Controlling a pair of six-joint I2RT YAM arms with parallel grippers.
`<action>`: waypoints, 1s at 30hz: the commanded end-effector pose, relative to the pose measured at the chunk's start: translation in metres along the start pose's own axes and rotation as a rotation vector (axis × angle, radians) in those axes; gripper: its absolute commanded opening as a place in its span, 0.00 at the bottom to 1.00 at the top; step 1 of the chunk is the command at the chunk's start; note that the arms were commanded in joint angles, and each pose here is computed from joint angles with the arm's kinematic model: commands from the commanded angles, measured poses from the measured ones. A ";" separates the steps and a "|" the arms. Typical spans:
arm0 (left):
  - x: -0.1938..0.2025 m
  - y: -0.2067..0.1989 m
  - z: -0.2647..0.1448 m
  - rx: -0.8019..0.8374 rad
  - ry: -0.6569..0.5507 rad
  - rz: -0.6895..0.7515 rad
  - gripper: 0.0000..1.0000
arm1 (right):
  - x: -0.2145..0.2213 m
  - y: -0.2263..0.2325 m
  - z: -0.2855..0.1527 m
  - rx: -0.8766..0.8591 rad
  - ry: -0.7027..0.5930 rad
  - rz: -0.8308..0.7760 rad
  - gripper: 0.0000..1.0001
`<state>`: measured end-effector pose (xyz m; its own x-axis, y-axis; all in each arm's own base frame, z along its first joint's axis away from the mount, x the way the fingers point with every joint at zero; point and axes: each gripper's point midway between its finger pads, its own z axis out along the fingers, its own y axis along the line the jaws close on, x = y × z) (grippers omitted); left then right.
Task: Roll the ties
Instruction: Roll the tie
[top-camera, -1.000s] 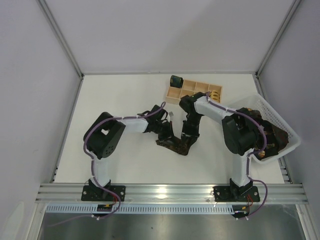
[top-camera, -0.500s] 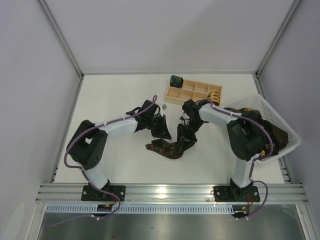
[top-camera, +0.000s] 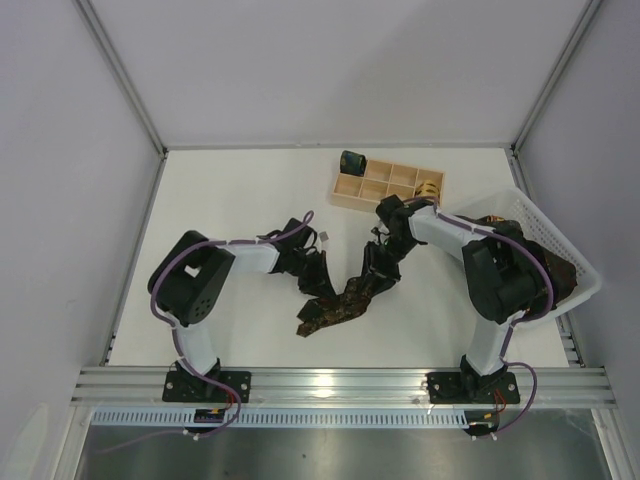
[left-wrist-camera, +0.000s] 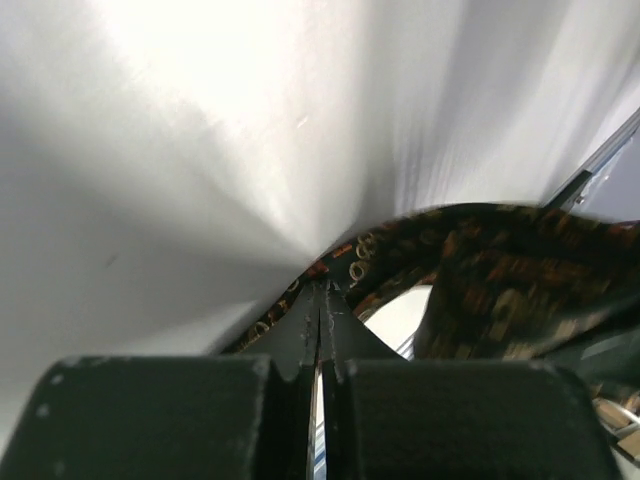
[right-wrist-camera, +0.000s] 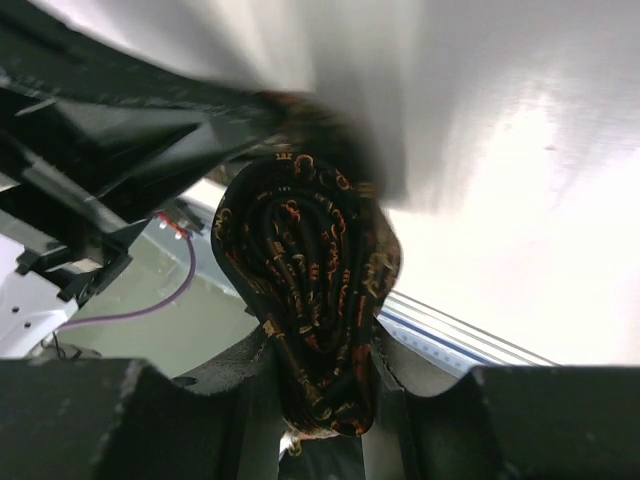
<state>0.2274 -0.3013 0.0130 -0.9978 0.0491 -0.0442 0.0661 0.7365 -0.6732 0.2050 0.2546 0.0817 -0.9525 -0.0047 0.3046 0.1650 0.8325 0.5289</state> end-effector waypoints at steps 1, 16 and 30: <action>0.008 0.035 -0.010 -0.126 -0.021 -0.024 0.01 | -0.001 -0.004 -0.012 0.038 -0.030 -0.001 0.00; -0.002 -0.050 -0.036 0.117 0.016 0.127 0.01 | 0.011 -0.014 -0.005 0.076 0.046 -0.031 0.00; 0.026 -0.075 -0.012 0.200 0.114 0.122 0.01 | 0.013 -0.019 0.003 0.170 0.069 -0.048 0.00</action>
<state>0.1972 -0.3380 0.0650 -0.9782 0.2013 -0.0502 0.1655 0.6109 -0.7742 0.1880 0.2398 0.0669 -0.9363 -0.0630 0.3456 0.0923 0.9051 0.4150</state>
